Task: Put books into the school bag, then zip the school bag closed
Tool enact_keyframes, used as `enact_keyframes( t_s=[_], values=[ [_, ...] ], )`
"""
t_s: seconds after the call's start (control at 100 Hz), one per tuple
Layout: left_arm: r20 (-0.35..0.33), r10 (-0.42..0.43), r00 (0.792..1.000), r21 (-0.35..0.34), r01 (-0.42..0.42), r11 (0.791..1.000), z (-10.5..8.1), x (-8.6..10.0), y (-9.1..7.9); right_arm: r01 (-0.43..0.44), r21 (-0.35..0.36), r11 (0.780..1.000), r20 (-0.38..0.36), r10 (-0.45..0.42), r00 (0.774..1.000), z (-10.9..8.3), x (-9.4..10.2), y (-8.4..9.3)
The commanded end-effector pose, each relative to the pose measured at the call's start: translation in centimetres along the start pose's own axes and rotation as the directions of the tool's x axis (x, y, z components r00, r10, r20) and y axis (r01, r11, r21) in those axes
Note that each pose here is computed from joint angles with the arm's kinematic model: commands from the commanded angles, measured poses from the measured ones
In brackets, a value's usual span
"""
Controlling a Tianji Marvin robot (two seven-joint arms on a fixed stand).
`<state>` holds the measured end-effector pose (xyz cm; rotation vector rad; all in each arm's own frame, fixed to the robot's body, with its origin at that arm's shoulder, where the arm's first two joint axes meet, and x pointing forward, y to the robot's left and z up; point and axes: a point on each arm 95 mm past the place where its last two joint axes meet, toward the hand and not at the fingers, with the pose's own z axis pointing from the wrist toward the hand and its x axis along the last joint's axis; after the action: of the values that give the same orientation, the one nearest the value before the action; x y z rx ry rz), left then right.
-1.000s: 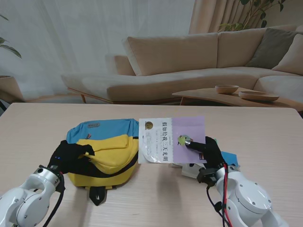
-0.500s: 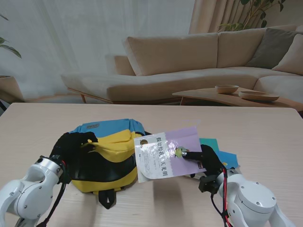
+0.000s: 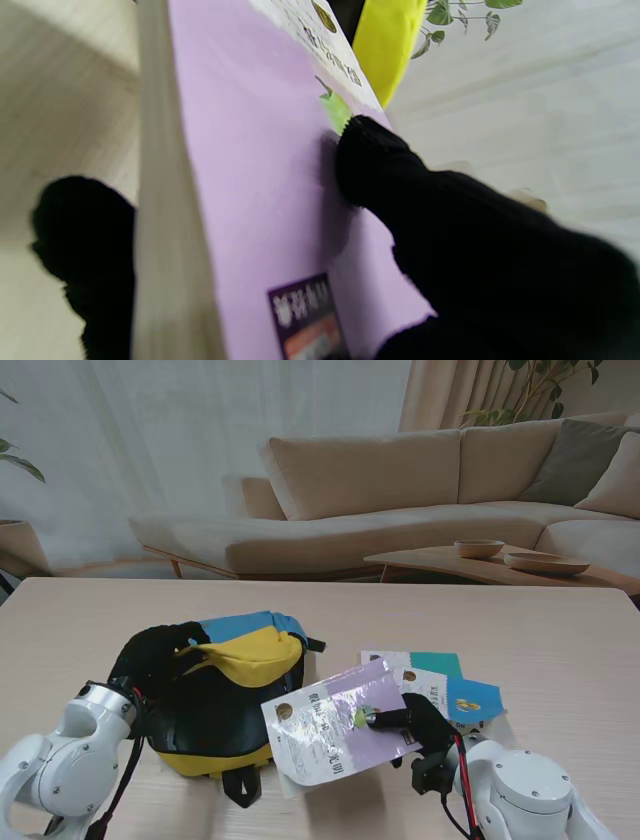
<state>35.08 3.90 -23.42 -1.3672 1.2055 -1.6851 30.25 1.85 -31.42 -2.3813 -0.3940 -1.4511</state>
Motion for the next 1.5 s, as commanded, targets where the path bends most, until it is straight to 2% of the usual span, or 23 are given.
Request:
enact_keyframes(
  t_s=[0.0, 0.3, 0.62, 0.93, 1.2, 1.49],
  values=[
    [-0.016, -0.021, 1.0, 0.006, 0.021, 1.0, 0.0, 1.0, -0.5, -0.015, 0.039, 0.999, 0.009, 0.015, 1.0, 0.1, -0.1, -1.3],
    [-0.047, -0.055, 0.997, -0.022, 0.054, 0.998, -0.1, 2.2, -0.4, -0.066, -0.001, 0.998, 0.071, 0.065, 0.995, 2.3, 0.7, -4.7],
    [-0.061, -0.07, 0.996, -0.031, 0.069, 0.997, -0.5, 2.9, -0.3, -0.09, -0.068, 0.994, 0.122, 0.098, 0.988, 5.4, 1.4, -8.8],
    [-0.071, -0.089, 0.994, -0.038, 0.086, 0.996, -1.1, 3.3, 0.0, -0.102, -0.112, 0.988, 0.173, 0.121, 0.978, 7.9, 2.0, -12.0],
    [-0.079, -0.089, 0.993, -0.04, 0.086, 0.996, -1.5, 3.7, 0.1, -0.123, -0.185, 0.975, 0.209, 0.162, 0.964, 10.7, 2.6, -13.7],
    [-0.084, -0.09, 0.992, -0.042, 0.087, 0.995, -1.9, 3.8, 0.2, -0.096, -0.243, 0.965, 0.239, 0.156, 0.958, 13.5, 2.6, -14.8]
  ],
)
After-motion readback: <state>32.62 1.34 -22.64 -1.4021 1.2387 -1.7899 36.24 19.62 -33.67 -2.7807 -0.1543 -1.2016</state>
